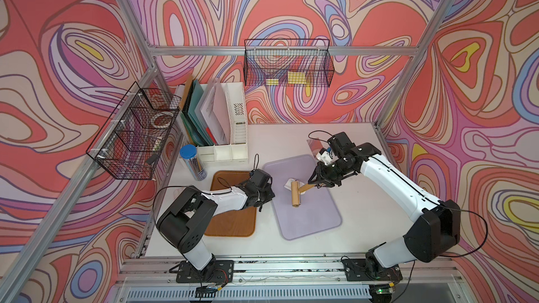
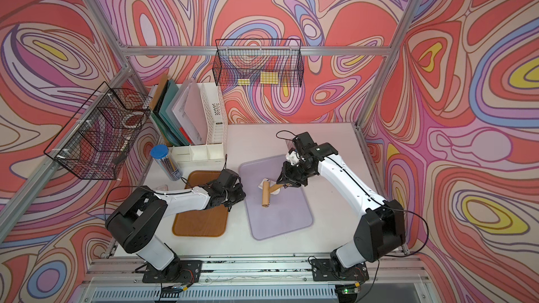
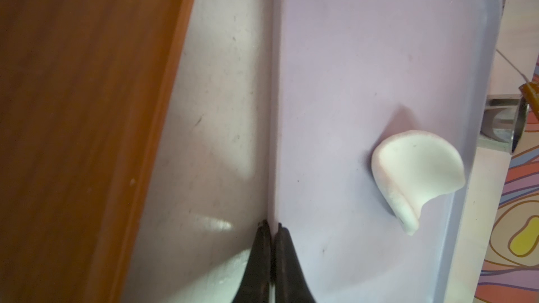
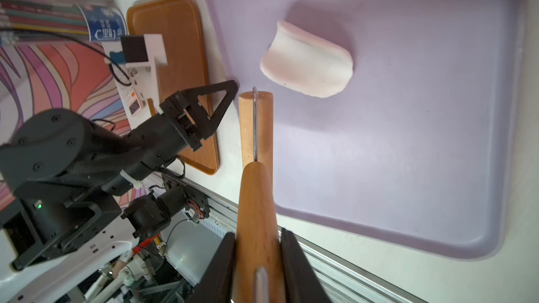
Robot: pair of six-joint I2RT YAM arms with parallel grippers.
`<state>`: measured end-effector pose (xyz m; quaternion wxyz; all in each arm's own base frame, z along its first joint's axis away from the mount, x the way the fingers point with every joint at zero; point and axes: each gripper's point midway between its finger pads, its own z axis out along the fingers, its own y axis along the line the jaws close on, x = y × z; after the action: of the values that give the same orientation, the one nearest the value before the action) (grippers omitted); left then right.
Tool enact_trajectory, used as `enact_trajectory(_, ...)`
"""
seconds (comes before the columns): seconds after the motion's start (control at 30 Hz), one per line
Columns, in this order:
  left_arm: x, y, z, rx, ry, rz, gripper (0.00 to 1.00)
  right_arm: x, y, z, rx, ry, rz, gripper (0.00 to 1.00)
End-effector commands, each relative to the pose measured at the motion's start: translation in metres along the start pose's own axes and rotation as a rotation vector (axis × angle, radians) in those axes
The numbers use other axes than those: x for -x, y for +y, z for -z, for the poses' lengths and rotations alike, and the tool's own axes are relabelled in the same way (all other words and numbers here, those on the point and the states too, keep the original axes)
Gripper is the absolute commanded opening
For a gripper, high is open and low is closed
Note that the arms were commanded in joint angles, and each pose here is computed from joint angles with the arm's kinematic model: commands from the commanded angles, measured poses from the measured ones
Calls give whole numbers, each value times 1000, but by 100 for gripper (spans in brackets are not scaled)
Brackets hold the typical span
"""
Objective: Roll out the dumpling wrappers from the dough
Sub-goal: Flatten out the dough on the work surface.
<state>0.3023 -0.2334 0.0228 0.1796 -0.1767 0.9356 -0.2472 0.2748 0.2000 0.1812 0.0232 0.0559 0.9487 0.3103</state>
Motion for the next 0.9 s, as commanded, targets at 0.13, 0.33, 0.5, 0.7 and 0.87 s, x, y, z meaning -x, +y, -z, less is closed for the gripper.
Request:
enact_trajectory(0.13,-5,8,-2,16,15,27,0,13,2,-9,117,-21,-82,0)
enact_trajectory(0.33,-5,8,-3,16,15,19,0,27,-21,-11,87,-54,-121,0)
enact_trajectory(0.5,-7,7,-5,13,26,13,0,38,-22,-14,87,-72,-115,0)
enact_trajectory(0.7,-7,7,-5,12,27,9,0,46,-28,-21,62,-85,-119,0)
enact_trajectory(0.87,-7,8,-5,14,29,3,0,54,-35,-29,30,-88,-118,0)
